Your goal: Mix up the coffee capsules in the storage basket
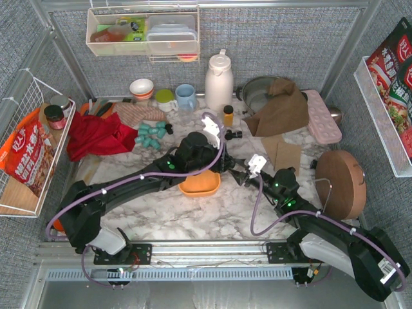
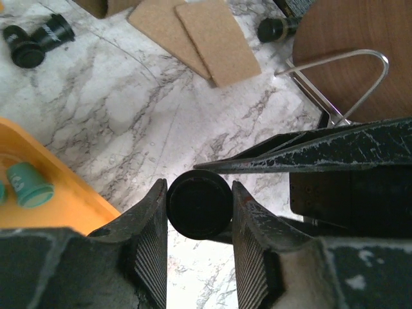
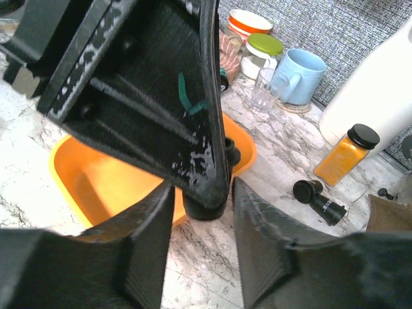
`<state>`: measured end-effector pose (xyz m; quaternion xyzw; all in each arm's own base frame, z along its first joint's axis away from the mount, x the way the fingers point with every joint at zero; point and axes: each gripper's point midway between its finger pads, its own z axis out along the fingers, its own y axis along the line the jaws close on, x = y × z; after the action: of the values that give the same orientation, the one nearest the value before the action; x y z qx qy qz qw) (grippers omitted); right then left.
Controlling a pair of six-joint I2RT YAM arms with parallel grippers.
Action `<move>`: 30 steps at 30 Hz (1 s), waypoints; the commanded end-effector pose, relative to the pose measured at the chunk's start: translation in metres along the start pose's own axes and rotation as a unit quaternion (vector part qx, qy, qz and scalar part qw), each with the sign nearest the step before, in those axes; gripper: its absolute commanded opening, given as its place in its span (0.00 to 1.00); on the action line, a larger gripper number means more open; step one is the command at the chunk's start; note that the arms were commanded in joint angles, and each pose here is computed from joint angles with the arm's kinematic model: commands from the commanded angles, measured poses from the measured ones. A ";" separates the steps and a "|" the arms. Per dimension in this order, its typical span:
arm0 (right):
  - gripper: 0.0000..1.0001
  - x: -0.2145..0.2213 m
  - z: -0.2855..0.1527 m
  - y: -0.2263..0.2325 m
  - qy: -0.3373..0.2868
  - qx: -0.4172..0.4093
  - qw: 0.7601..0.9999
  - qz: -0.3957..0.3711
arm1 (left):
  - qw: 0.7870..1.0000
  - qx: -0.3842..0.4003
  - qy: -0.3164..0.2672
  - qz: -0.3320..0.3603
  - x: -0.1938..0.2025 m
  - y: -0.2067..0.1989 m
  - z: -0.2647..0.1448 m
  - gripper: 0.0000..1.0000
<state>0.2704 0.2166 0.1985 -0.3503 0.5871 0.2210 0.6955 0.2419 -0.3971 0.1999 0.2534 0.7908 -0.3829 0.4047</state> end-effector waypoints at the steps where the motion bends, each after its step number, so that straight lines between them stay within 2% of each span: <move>1: 0.50 -0.007 0.000 -0.002 -0.012 0.002 1.000 -0.008 | 0.998 -0.051 -0.038 -0.004 -0.019 0.014 -0.008 0.35; 4: 0.61 -0.006 0.000 -0.003 -0.008 0.005 1.000 -0.008 | 0.993 -0.099 -0.062 -0.008 -0.028 0.029 -0.018 0.35; 6: 0.65 -0.005 0.000 -0.004 -0.004 0.009 1.000 -0.008 | 0.987 -0.136 -0.081 -0.013 -0.034 0.042 -0.028 0.35; 10: 0.68 -0.001 0.000 -0.016 0.008 0.045 0.999 0.006 | 0.966 -0.237 -0.103 -0.031 -0.037 0.085 -0.050 0.36; 16: 0.70 0.009 -0.005 -0.046 0.045 0.134 0.989 0.032 | 0.939 -0.328 -0.075 -0.074 -0.002 0.148 -0.060 0.38; 21: 0.70 0.015 -0.007 -0.052 0.056 0.151 0.986 0.033 | 0.929 -0.352 -0.073 -0.082 0.013 0.185 -0.057 0.38; 25: 0.70 0.018 -0.005 -0.051 0.063 0.147 0.986 0.034 | 0.935 -0.334 -0.090 -0.074 0.008 0.189 -0.043 0.39; 30: 0.70 0.020 -0.004 -0.051 0.066 0.147 0.986 0.034 | 0.931 -0.347 -0.090 -0.066 0.008 0.202 -0.025 0.40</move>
<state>0.3054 0.1769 0.1814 -0.2450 0.6764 0.1299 0.6823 0.3513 -0.2493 0.1147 0.0124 0.8660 -0.1241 0.4843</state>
